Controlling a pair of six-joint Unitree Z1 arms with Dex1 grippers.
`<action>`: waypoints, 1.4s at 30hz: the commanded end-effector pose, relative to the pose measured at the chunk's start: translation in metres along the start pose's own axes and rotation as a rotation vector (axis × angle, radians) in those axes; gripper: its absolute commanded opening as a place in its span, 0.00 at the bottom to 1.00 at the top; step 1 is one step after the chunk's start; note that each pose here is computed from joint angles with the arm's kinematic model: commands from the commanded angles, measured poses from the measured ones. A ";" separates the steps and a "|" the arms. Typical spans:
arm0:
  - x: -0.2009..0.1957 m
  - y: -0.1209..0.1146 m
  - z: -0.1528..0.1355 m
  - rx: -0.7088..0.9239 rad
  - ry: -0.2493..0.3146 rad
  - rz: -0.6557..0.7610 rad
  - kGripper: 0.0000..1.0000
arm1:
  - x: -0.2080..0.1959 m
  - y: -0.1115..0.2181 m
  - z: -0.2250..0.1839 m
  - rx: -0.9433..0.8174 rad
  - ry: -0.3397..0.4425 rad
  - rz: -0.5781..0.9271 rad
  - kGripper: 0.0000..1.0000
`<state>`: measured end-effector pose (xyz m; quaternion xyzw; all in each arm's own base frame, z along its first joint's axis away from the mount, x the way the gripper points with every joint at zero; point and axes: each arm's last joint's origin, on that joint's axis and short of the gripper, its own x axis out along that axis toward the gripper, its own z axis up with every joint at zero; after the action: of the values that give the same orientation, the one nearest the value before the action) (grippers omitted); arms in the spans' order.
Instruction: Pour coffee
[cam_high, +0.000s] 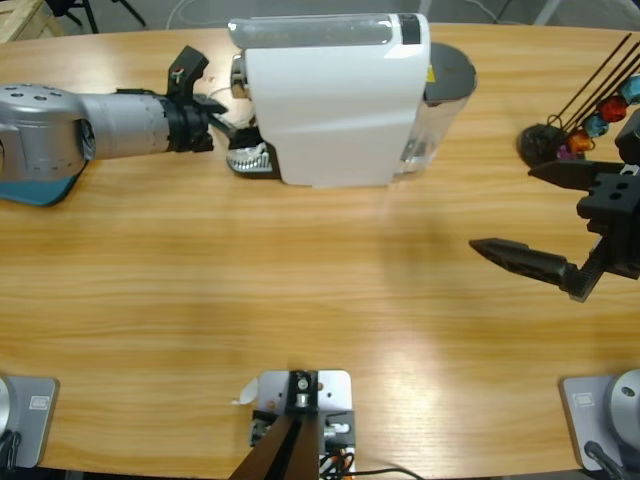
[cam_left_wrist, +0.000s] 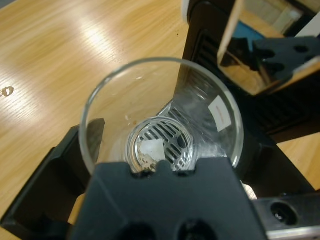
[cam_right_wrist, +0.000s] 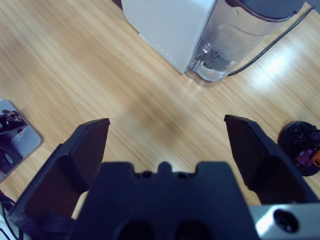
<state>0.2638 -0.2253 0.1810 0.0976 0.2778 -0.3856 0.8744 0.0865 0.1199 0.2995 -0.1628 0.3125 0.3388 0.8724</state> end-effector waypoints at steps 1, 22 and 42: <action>-0.018 -0.008 -0.005 0.016 0.032 -0.033 1.00 | 0.003 -0.002 -0.012 -0.008 0.033 -0.002 1.00; -0.236 -0.025 0.019 -0.018 0.172 0.076 1.00 | 0.001 -0.006 0.031 -0.019 0.068 0.029 1.00; -0.249 -0.021 -0.032 -0.159 0.199 0.198 0.94 | 0.074 -0.086 0.191 0.020 0.112 -0.170 0.00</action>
<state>0.1128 -0.0863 0.3087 0.1069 0.4063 -0.2714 0.8659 0.2272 0.1653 0.3996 -0.1778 0.3171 0.2666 0.8926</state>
